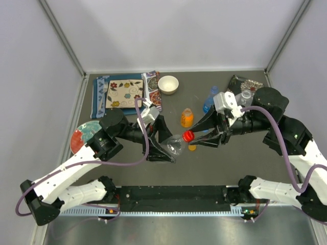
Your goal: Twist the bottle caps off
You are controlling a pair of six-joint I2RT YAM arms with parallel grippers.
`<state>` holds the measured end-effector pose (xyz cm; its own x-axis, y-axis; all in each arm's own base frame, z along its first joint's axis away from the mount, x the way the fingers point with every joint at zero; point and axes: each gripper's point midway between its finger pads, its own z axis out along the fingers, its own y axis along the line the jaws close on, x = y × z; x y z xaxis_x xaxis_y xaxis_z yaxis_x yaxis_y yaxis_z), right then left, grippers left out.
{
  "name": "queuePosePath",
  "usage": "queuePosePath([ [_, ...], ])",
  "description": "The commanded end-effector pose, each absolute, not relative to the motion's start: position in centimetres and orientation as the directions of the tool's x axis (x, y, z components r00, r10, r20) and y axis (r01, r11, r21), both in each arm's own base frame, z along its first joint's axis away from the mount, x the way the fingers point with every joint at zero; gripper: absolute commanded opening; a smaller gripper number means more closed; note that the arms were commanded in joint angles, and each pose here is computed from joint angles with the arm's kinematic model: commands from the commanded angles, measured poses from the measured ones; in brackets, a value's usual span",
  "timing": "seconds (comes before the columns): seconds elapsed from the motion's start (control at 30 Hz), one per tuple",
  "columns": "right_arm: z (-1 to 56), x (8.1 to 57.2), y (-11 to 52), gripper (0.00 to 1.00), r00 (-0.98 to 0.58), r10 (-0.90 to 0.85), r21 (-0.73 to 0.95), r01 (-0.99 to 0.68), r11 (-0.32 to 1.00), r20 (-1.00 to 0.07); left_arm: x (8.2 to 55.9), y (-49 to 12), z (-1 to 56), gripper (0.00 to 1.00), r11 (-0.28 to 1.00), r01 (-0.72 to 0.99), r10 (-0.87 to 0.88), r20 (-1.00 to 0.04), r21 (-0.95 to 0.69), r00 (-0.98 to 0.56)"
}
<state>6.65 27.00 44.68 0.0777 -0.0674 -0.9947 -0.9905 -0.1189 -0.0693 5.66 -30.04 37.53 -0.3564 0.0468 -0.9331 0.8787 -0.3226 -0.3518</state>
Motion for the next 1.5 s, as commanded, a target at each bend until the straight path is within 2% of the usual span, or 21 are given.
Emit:
queuePosePath([
  [0.0,45.3,7.3,26.4,0.39,0.042,-0.077,-0.039,-0.998,-0.038,-0.996,7.1,-30.0,40.1,0.36,-0.255,0.943,-0.063,-0.970,-0.213,-0.236],
  [0.17,45.4,8.0,26.6,0.45,0.031,-0.074,-0.031,-1.000,-0.003,-0.997,7.4,-30.0,40.0,0.36,-0.233,0.950,-0.065,-0.971,-0.210,-0.231],
  [0.27,46.2,8.9,26.6,0.56,0.009,-0.048,-0.011,-0.998,0.060,-0.999,8.3,-30.2,39.8,0.36,-0.179,0.963,-0.075,-0.973,-0.204,-0.220],
  [0.33,47.4,10.2,26.6,0.68,0.006,-0.011,-0.007,-0.990,0.139,-1.000,9.3,-30.2,39.7,0.37,-0.118,0.974,-0.091,-0.974,-0.194,-0.206],
  [0.37,47.8,10.5,26.6,0.78,-0.029,0.002,0.029,-0.986,0.163,-1.000,9.7,-30.2,39.6,0.37,-0.095,0.977,-0.096,-0.975,-0.193,-0.202],
  [0.47,48.9,11.6,26.7,0.96,-0.075,0.034,0.080,-0.972,0.221,-0.997,10.6,-30.2,39.5,0.36,-0.042,0.984,-0.108,-0.978,-0.176,-0.179],
  [0.5,49.1,12.1,26.8,0.99,-0.090,0.043,0.098,-0.964,0.248,-0.995,11.0,-30.3,39.5,0.36,-0.021,0.985,-0.111,-0.979,-0.169,-0.170],
  [0.57,49.7,12.9,27.0,0.99,-0.136,0.068,0.149,-0.947,0.284,-0.988,11.5,-30.4,39.3,0.36,-0.001,0.987,-0.111,-0.981,-0.162,-0.161],
  [0.7,50.4,16.0,26.3,0.99,-0.200,0.152,0.248,-0.859,0.448,-0.968,12.8,-30.3,39.3,0.37,0.078,0.988,-0.121,-0.985,-0.130,-0.120],
  [0.8,50.8,17.5,25.8,0.99,-0.278,0.237,0.363,-0.775,0.517,-0.931,14.3,-30.0,39.2,0.37,0.200,0.976,-0.128,-0.990,-0.089,-0.064],
  [0.83,50.7,17.7,25.8,0.99,-0.323,0.267,0.418,-0.745,0.520,-0.908,15.4,-29.9,39.0,0.37,0.279,0.956,-0.134,-0.990,-0.085,-0.049],
  [0.93,49.7,18.7,26.0,0.99,-0.400,0.292,0.494,-0.666,0.558,-0.869,16.2,-29.8,38.8,0.37,0.382,0.924,-0.121,-0.993,-0.031,0.016],
  [0.97,49.2,19.3,26.3,0.99,-0.415,0.295,0.507,-0.645,0.572,-0.861,17.7,-29.1,38.7,0.36,0.477,0.879,-0.109,-0.993,-0.006,0.052],
  [1.03,48.5,19.9,26.3,0.99,-0.433,0.309,0.527,-0.604,0.597,-0.847,17.9,-29.3,38.4,0.36,0.531,0.847,-0.084,-0.993,0.026,0.083],
  [1.07,48.2,20.3,26.3,0.99,-0.438,0.315,0.533,-0.588,0.609,-0.842,19.3,-28.6,38.3,0.36,0.614,0.787,-0.055,-0.992,0.055,0.112],
  [1.17,47.9,20.7,26.7,0.99,-0.445,0.323,0.541,-0.567,0.621,-0.836,20.0,-28.5,37.7,0.36,0.699,0.706,0.006,-0.989,0.111,0.149],
  [1.47,48.0,21.0,27.7,0.98,-0.441,0.318,0.535,-0.566,0.627,-0.839,21.4,-28.1,36.8,0.36,0.820,0.543,0.102,-0.980,0.181,0.174],
])
